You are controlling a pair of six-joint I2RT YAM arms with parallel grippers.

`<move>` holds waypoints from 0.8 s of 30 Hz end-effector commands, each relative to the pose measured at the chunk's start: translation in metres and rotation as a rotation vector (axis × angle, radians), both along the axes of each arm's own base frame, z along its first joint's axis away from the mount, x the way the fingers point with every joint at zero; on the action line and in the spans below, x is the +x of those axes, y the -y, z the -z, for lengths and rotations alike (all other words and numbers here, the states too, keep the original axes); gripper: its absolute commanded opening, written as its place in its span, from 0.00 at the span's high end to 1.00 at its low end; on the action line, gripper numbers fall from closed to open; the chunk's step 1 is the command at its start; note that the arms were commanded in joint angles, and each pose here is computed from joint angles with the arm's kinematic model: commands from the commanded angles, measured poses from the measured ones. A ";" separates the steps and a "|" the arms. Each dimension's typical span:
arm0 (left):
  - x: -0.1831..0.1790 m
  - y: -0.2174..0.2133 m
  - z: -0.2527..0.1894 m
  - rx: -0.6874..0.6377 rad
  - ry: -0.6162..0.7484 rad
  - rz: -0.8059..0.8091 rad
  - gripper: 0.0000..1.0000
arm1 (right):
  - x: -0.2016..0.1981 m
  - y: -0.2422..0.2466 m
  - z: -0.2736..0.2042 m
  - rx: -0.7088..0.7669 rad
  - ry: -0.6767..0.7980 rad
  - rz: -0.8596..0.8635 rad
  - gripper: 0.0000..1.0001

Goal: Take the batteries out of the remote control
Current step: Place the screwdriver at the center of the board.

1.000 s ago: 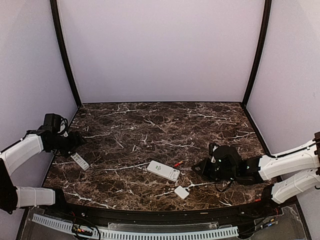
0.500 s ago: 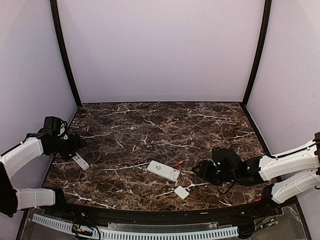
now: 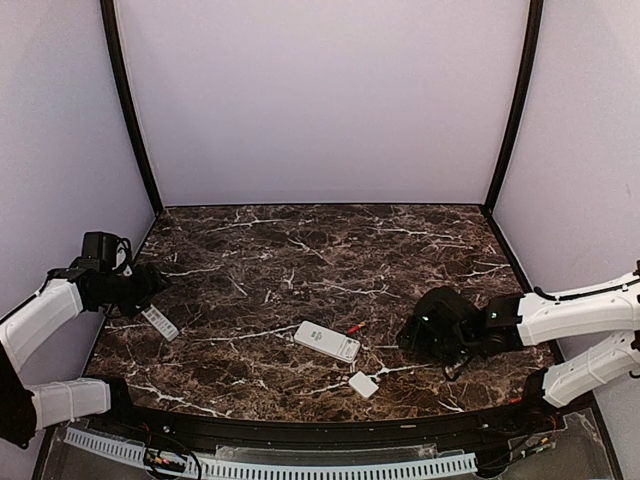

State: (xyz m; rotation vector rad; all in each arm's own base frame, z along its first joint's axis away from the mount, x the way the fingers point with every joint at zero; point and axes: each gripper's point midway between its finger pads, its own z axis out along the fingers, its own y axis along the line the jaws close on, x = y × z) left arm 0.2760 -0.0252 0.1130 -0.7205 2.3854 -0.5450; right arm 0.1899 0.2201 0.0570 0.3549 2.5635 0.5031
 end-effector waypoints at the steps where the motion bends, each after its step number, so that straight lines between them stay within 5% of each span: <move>1: -0.005 -0.001 -0.001 0.002 -0.006 -0.005 0.20 | -0.006 0.026 0.007 -0.205 -0.034 -0.004 0.21; 10: -0.006 -0.002 -0.019 0.018 0.029 0.005 0.20 | -0.007 0.013 -0.007 -0.373 0.033 -0.313 0.10; 14: -0.006 -0.002 -0.025 0.028 0.047 0.013 0.20 | -0.011 -0.010 -0.030 -0.296 0.120 -0.487 0.07; 20: -0.007 0.001 -0.034 0.024 0.091 0.031 0.20 | -0.008 -0.002 -0.061 -0.284 0.193 -0.466 0.07; 24: -0.007 -0.002 -0.025 0.026 0.066 0.007 0.20 | -0.008 -0.019 -0.092 -0.099 0.281 -0.453 0.07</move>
